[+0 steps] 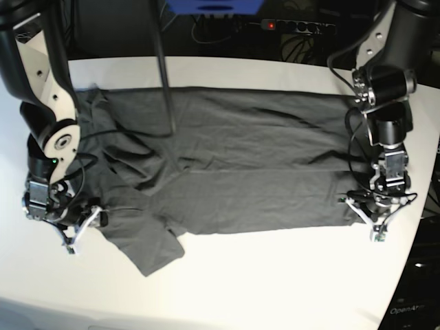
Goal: Fold the T-shirt properly
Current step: 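Lift the hem corners with both grippers and pull them toward the collar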
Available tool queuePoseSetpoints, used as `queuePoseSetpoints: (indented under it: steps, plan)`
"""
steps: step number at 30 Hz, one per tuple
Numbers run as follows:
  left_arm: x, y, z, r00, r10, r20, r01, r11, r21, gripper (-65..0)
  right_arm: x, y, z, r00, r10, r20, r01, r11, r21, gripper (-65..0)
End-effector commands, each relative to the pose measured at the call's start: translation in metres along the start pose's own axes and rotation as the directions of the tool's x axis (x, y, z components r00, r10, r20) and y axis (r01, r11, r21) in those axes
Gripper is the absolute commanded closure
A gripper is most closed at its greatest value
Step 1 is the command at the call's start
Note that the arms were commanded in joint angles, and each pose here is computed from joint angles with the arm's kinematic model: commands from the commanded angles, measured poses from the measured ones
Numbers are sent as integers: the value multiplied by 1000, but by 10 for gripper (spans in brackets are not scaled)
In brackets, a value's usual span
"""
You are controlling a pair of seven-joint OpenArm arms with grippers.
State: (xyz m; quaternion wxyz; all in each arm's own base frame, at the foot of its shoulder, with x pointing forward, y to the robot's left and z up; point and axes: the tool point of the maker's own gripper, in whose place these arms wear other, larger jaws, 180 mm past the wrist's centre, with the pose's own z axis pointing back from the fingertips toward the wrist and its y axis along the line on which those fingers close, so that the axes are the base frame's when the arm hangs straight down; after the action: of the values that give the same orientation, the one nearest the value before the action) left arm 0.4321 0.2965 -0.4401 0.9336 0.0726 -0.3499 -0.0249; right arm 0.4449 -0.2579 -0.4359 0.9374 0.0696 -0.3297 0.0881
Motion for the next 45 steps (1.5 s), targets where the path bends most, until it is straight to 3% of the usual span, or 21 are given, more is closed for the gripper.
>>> queuePoseSetpoints:
  steps: [1, 7, 10, 18, 26, 40, 45]
  plan:
    - [-9, 1, 0, 998, -17, -58, 17, 1000, -2, -49, 4, -4, 3, 1000, 11, -14, -12, 1000, -9, -332]
    - [-9, 1, 0, 998, -17, -55, 17, 1000, -2, -49, 2, -4, 3, 1000, 11, -20, -11, 1000, -9, -75]
    - [-8, 0, 0, 998, -16, -53, 16, 1000, -4, -49, 1, -4, 3, 1000, 14, -24, -14, 1000, -9, -22]
    - [6, 0, 8, 999, 42, 21, -42, 999, -16, -49, 4, -6, 4, 1000, 15, -13, -15, 1000, -14, -13]
    - [12, 2, 24, 994, 38, 101, -37, 999, -10, -49, 5, -6, 4, 1000, 15, -6, -16, 1000, -15, -3]
    - [51, 0, 49, 970, 30, 241, -31, 1000, -2, -49, 34, -7, 7, 991, 13, 133, -11, 1000, -17, -1]
    - [53, -4, 53, 966, 24, 257, -24, 1000, -4, -49, 40, -26, 20, 984, 50, 168, -33, 994, -104, -1]
